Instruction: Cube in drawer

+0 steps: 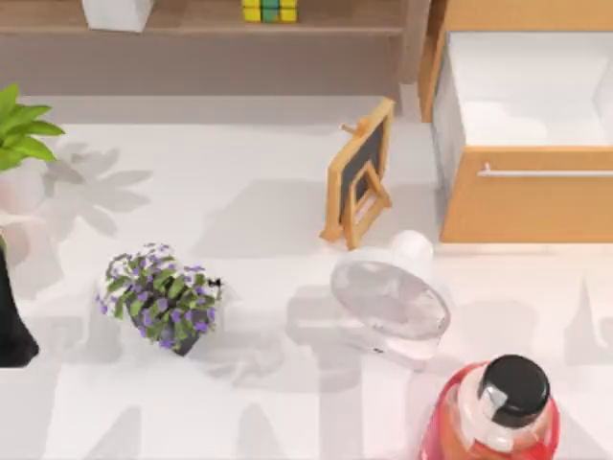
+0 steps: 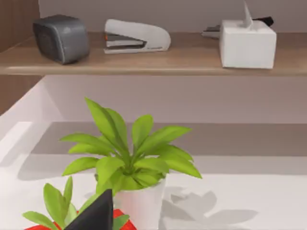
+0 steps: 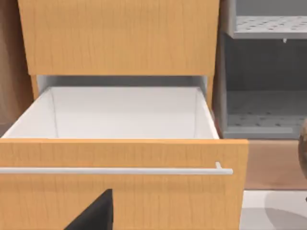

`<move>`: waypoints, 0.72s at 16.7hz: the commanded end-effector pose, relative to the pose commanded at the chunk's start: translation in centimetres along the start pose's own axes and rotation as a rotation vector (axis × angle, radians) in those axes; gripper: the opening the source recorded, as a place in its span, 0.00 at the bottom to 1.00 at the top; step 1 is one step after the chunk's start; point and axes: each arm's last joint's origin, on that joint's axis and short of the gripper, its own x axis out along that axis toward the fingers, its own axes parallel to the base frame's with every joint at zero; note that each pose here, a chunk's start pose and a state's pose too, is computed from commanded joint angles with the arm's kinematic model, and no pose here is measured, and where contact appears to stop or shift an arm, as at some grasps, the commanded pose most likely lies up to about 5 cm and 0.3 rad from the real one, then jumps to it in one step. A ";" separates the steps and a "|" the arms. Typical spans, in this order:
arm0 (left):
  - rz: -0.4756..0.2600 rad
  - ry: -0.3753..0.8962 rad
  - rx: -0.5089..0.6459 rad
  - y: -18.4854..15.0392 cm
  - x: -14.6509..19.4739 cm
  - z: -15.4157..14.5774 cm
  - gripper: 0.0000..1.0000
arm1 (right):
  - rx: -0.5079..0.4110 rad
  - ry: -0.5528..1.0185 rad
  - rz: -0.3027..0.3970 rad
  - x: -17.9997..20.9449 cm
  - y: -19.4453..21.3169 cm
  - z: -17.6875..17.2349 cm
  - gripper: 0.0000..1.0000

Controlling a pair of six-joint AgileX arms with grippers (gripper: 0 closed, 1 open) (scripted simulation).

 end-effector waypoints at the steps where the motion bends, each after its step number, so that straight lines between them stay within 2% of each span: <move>1: 0.000 0.000 0.000 0.0 0.0 0.0 1.00 | 0.000 0.000 0.000 0.0 0.0 0.0 1.00; 6: 0.000 0.000 0.000 0.0 0.0 0.0 1.00 | 0.007 -0.015 0.023 0.3 0.5 2.1 1.00; 12: 0.000 0.000 0.000 0.0 0.0 0.0 1.00 | 0.024 -0.036 0.073 3.9 3.5 9.7 1.00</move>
